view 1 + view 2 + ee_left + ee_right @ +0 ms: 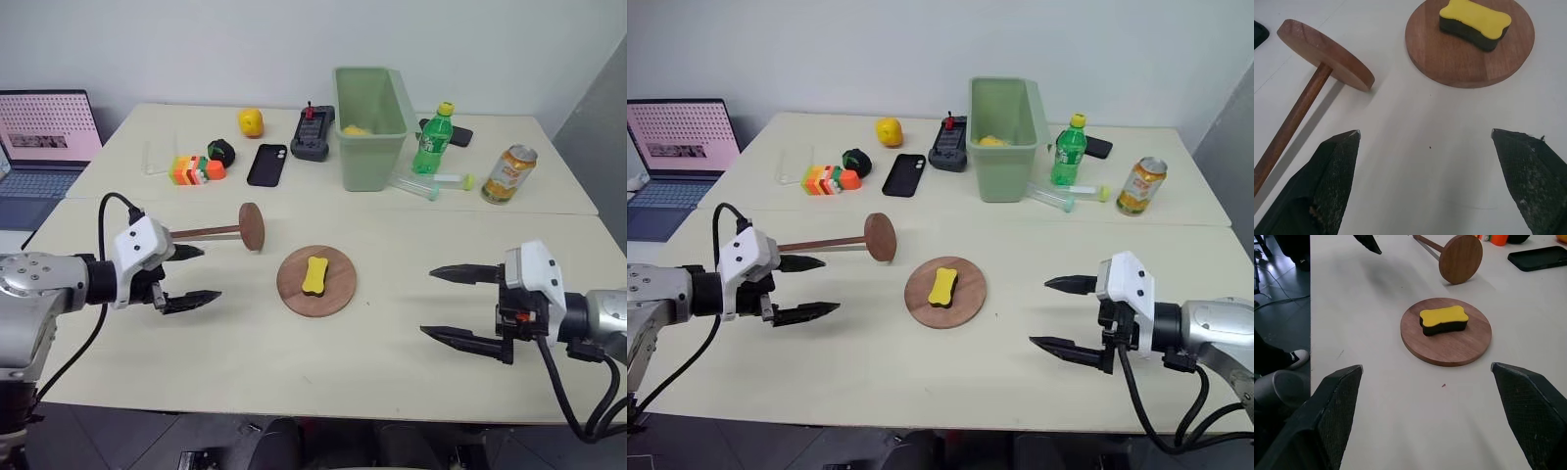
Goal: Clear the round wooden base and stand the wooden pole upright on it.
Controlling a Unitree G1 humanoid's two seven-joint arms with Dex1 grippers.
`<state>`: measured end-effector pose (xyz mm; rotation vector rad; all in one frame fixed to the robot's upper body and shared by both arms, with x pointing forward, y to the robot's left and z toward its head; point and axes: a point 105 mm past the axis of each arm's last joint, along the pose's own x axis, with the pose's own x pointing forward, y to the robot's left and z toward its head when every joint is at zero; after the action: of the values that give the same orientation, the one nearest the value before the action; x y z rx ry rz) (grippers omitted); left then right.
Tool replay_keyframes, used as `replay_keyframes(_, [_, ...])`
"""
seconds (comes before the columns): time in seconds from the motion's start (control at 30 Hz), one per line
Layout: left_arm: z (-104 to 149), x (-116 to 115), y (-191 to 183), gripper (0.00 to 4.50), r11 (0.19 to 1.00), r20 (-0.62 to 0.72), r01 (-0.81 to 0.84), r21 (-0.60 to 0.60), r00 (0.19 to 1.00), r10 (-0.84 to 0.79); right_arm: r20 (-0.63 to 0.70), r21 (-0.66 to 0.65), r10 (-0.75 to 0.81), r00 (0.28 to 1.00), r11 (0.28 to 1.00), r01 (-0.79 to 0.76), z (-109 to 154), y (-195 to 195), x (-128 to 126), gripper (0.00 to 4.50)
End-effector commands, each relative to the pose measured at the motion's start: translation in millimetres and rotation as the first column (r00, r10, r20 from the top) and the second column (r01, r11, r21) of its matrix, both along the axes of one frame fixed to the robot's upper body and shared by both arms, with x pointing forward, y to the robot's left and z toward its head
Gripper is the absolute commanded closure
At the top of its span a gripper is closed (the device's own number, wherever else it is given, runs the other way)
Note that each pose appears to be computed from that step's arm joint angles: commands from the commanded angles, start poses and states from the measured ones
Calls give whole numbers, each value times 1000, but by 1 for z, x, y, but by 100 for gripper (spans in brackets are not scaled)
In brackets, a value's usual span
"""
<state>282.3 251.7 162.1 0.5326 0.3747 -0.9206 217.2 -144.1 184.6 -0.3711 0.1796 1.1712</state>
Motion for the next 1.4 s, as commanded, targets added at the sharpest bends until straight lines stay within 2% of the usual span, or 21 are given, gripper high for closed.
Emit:
replay_keyframes(0.03, [11,6,-6,0,1000,46,29,-1,999,-29,40,2,21,999,1000,-21,6,3,-1,8])
replay_keyframes(0.2, [20,11,-17,0,998,79,65,-25,995,-63,40,0,21,999,1000,-21,6,5,-1,8])
replay_keyframes(0.43, [23,9,-21,0,991,93,133,13,987,-133,36,6,8,999,1000,-8,6,3,0,8])
replay_keyframes(0.57, [19,7,-17,0,991,40,130,15,991,-131,11,25,-8,1000,1000,8,5,2,1,8])
replay_keyframes(0.67, [11,2,-15,0,985,-4,157,78,988,-157,26,25,-29,999,999,29,3,6,10,8])
replay_keyframes(0.8, [8,0,-23,0,974,-4,205,94,979,-206,88,27,-48,995,999,46,-12,37,31,8])
replay_keyframes(1.03, [9,-4,-33,0,962,-24,262,71,965,-261,146,105,-98,984,991,83,-25,88,63,8])
replay_keyframes(1.2, [9,-3,-36,0,956,-20,281,83,960,-280,77,53,-118,990,992,114,-60,128,76,8])
replay_keyframes(1.3, [9,-4,-36,0,955,-23,285,86,958,-284,-5,26,-130,991,991,130,-75,136,74,8])
replay_keyframes(1.4, [9,-6,-35,0,954,-23,285,93,959,-284,-32,4,-149,988,989,149,-83,139,75,8])
